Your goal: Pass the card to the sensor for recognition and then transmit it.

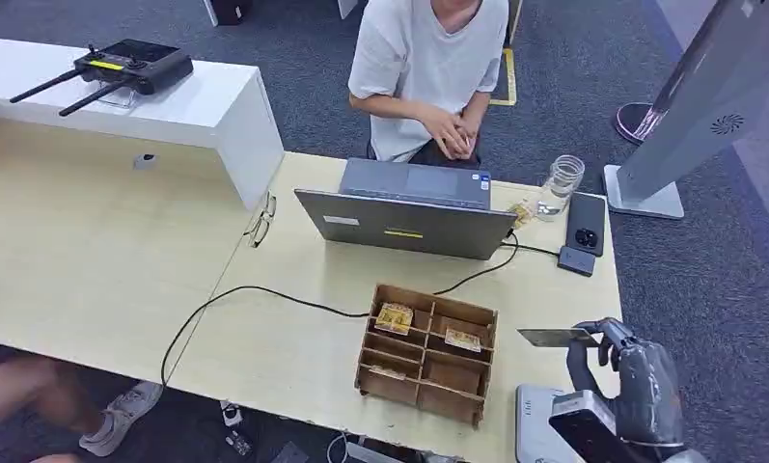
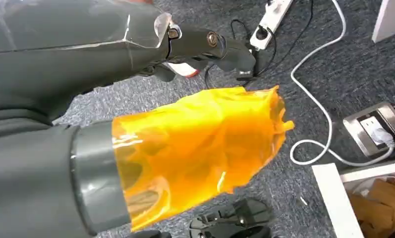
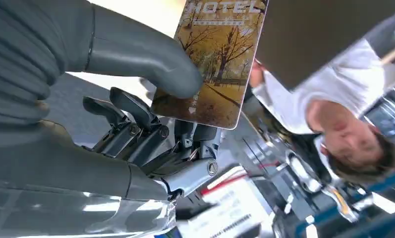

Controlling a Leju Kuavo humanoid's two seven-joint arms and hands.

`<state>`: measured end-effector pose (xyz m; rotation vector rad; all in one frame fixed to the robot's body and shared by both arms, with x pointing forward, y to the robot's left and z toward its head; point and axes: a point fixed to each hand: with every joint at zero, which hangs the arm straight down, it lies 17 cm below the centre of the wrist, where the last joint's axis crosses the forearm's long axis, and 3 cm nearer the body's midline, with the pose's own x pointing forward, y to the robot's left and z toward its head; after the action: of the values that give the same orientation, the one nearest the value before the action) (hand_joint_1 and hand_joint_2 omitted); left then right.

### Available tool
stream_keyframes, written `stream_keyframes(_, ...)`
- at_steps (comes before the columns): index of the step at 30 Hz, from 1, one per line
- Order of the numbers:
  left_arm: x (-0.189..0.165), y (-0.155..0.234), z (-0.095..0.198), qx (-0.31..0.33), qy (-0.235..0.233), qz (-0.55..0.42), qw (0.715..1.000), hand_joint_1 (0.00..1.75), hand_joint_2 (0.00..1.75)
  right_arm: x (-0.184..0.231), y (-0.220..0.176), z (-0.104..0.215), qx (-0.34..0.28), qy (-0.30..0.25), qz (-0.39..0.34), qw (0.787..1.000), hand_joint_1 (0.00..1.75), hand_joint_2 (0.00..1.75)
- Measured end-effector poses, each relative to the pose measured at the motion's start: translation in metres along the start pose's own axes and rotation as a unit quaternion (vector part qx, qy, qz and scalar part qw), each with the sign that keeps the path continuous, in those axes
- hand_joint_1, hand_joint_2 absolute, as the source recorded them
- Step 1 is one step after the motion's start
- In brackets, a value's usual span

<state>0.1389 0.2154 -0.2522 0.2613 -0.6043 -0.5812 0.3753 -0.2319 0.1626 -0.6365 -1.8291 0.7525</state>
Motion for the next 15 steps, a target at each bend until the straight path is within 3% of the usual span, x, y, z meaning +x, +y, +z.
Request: stream_keyframes(15,0.023,-0.002,-0.01,-0.026,-0.003,-0.028,0.999,0.0,0.0,0.059,-0.028,-0.068,-0.078,-0.079,0.052,0.992,1.75,1.75)
